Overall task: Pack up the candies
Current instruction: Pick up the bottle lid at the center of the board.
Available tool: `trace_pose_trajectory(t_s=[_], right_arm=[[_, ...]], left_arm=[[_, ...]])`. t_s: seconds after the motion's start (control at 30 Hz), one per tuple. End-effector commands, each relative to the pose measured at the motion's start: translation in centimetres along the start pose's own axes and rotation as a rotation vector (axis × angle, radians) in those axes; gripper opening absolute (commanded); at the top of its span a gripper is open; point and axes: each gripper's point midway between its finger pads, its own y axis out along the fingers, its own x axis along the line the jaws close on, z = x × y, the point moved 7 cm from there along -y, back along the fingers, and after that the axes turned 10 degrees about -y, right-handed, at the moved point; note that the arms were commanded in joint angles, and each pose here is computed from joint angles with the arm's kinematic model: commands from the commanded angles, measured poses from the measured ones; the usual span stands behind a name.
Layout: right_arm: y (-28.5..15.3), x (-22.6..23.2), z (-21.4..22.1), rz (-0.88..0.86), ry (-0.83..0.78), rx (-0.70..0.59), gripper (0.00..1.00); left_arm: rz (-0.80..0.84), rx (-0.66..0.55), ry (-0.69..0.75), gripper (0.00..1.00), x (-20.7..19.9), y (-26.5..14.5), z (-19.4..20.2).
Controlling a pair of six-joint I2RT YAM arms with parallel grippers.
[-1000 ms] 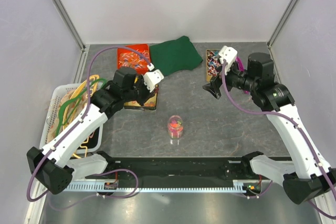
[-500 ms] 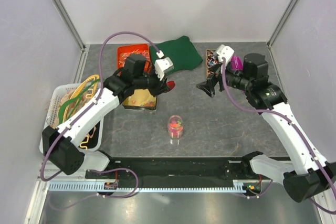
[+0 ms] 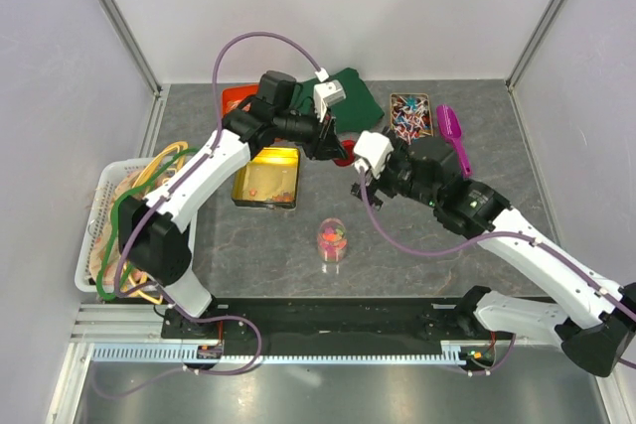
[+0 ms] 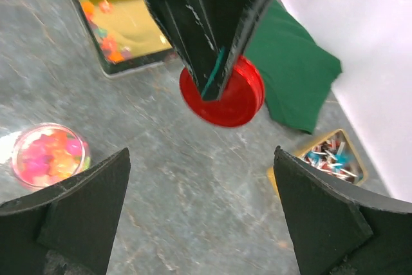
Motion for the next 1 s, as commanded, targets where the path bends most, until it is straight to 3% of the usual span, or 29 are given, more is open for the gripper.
trace_pose_trajectory(t_s=[0.0, 0.13, 0.37, 0.97], right_arm=[[0.4, -0.5, 0.0, 0.182, -0.122, 0.066, 0.98], [0.8, -0.4, 0.0, 0.227, -0.146, 0.057, 0.98], [1.6, 0.2, -0.4, 0.162, -0.141, 0.041, 0.98], [2.4, 1.3, 0.3, 0.105, -0.146, 0.042, 0.95]], left_arm=[[0.177, 0.041, -0.11, 0.02, -1.4, 0.4, 0.2], [0.251, 0.055, -0.13, 0.02, -1.9, 0.6, 0.3], [0.359, 0.063, -0.147, 0.02, -3.0, 0.1, 0.3], [0.414, 0.065, -0.238, 0.02, -1.2, 0.1, 0.3]])
